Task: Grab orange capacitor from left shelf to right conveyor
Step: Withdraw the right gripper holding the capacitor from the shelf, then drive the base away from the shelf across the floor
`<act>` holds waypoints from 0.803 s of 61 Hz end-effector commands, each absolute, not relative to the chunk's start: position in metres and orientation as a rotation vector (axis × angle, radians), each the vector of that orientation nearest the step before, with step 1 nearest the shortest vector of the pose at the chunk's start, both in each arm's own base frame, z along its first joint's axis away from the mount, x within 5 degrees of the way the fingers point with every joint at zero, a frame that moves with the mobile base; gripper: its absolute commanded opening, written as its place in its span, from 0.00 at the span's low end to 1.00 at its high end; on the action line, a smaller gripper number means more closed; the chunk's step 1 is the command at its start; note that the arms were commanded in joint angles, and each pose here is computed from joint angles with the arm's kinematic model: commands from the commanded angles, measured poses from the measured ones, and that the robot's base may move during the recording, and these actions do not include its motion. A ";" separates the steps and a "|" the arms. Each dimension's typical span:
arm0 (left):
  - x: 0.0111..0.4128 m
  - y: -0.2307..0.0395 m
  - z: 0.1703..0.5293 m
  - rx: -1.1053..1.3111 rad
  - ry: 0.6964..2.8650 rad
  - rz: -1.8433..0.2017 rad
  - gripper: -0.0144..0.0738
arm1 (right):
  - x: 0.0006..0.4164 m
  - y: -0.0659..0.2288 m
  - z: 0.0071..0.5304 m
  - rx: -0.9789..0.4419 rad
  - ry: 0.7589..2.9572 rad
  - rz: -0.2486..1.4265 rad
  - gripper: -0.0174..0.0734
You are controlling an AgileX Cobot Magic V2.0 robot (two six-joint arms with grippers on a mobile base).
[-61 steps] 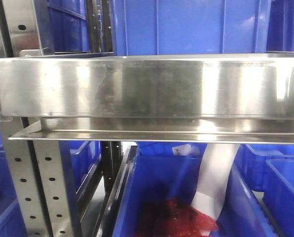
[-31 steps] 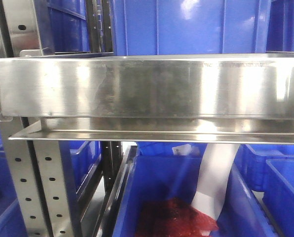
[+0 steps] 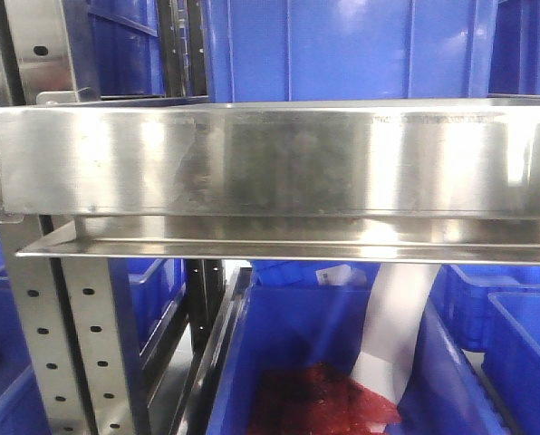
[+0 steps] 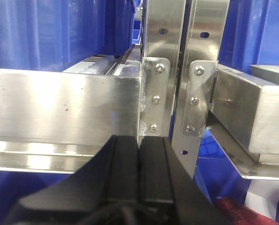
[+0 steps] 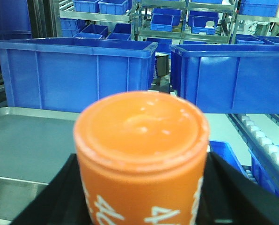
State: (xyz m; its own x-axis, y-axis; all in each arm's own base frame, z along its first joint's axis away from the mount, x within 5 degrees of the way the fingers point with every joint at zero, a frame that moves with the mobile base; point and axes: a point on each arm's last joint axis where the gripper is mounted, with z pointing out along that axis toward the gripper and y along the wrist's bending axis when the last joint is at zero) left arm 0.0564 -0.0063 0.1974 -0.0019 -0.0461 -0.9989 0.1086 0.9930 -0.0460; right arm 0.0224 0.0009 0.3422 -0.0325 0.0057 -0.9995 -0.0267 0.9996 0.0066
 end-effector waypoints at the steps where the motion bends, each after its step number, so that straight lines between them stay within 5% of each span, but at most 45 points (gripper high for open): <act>1: 0.055 -0.005 0.207 0.037 1.465 -0.122 0.02 | 0.020 0.000 0.360 -0.022 1.496 0.004 0.25; 49: 0.055 -0.005 0.207 0.037 1.465 -0.122 0.02 | 0.020 0.000 0.360 -0.022 1.496 0.004 0.25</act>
